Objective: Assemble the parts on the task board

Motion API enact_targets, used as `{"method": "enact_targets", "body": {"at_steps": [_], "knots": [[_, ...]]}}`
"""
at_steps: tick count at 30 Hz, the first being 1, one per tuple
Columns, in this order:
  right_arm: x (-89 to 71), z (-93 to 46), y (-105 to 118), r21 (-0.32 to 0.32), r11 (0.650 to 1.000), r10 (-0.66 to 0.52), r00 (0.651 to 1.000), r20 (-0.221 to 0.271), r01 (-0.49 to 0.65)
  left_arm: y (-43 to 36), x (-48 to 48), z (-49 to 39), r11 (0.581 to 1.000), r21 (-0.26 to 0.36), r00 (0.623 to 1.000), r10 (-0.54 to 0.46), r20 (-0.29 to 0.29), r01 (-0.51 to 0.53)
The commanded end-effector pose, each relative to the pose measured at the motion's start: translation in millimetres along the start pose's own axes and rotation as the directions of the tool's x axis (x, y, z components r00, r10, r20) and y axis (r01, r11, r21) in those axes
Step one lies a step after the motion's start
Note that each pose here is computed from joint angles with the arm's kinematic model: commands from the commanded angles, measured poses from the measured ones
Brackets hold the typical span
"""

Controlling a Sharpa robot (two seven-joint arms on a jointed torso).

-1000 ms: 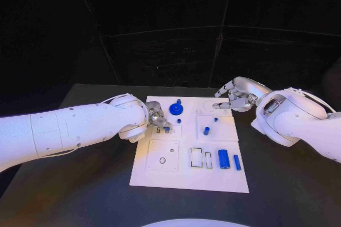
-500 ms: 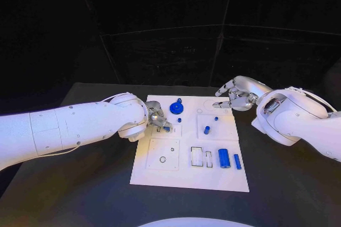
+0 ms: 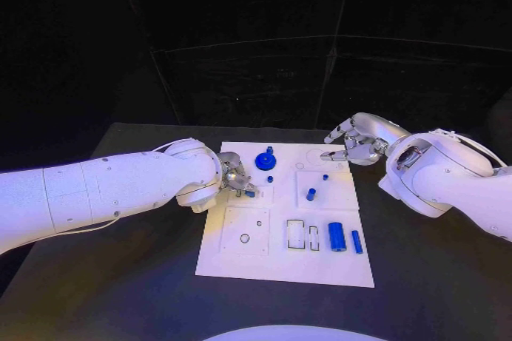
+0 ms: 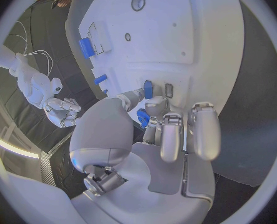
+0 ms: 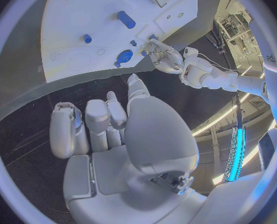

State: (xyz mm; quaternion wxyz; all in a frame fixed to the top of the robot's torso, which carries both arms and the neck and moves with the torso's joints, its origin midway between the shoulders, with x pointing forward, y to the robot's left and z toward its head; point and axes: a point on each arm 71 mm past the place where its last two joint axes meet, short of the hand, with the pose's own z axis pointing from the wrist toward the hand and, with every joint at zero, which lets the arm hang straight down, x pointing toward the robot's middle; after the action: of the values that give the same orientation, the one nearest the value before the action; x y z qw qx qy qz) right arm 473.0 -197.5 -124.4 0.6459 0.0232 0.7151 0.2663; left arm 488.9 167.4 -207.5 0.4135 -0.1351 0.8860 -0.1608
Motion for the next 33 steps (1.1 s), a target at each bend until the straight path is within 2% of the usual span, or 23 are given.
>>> {"method": "enact_targets", "body": {"at_steps": [1,16,33], "knots": [[-0.7,0.3,1.1,-0.006,1.0,-0.003,1.0,-0.003,0.003,4.2,2.6,0.3,1.0,-0.026,1.0,0.008,-0.021,-0.009],[-0.5,0.3,1.7,-0.007,1.0,-0.002,1.0,-0.003,0.002,2.7,3.7,0.9,1.0,-0.023,0.999,0.016,-0.032,-0.017],[-0.1,0.0,3.3,-0.011,1.0,-0.001,1.0,-0.003,0.001,-0.6,2.8,5.6,0.999,-0.028,0.999,0.025,-0.036,-0.026]]}}
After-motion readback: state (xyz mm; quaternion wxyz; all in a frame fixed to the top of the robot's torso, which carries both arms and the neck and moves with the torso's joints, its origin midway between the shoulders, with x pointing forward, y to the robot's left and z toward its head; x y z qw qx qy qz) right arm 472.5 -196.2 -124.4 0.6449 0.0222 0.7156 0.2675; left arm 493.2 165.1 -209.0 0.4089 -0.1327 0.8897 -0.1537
